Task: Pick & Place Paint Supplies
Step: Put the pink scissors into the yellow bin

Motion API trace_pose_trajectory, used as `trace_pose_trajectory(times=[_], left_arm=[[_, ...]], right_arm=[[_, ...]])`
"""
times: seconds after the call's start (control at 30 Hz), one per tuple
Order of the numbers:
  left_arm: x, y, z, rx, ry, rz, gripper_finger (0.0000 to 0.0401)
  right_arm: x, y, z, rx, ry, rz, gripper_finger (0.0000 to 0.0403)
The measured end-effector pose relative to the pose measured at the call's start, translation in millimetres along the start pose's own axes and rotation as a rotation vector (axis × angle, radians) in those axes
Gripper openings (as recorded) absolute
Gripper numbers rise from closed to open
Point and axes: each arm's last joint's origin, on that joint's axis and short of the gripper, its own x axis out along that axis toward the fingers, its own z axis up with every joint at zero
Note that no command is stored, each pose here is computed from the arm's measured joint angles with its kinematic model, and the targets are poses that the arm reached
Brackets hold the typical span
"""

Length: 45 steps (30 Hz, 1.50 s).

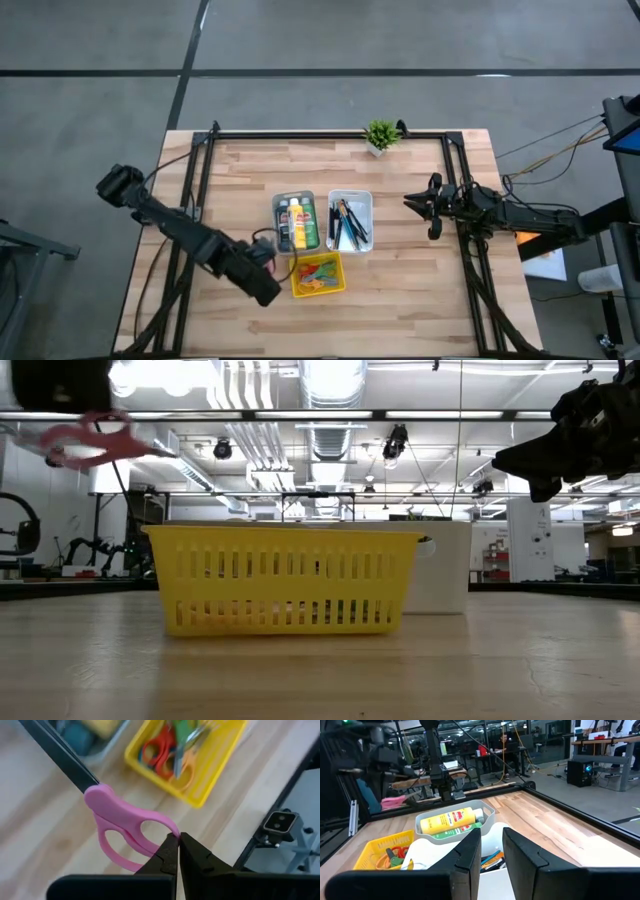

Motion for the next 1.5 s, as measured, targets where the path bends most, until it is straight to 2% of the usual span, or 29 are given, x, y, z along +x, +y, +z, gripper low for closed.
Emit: trace_pose_trajectory(times=[0.3,0.7,0.8,1.07,1.37,1.5], left_arm=[[-9,-5,40,0.279,-0.097,-0.064,0.0005],[-8,-16,56,0.784,-0.259,-0.133,0.0005],[0,-17,59,0.806,-0.257,-0.120,0.0005],[52,-20,61,0.814,-0.150,-0.032,0.0005],[88,-24,53,0.892,0.015,-0.117,0.0005],[101,-23,51,0.902,0.053,-0.115,0.0005]], right_arm=[[0,0,0,0.000,0.000,0.000,0.0078],[0,0,0,0.000,0.000,0.000,0.0078],[0,0,0,0.000,0.001,0.000,0.0078],[0,0,0,0.000,0.001,0.000,0.0078],[0,0,0,0.000,-0.001,0.000,0.0078],[0,0,0,0.000,0.000,0.000,0.0078]])
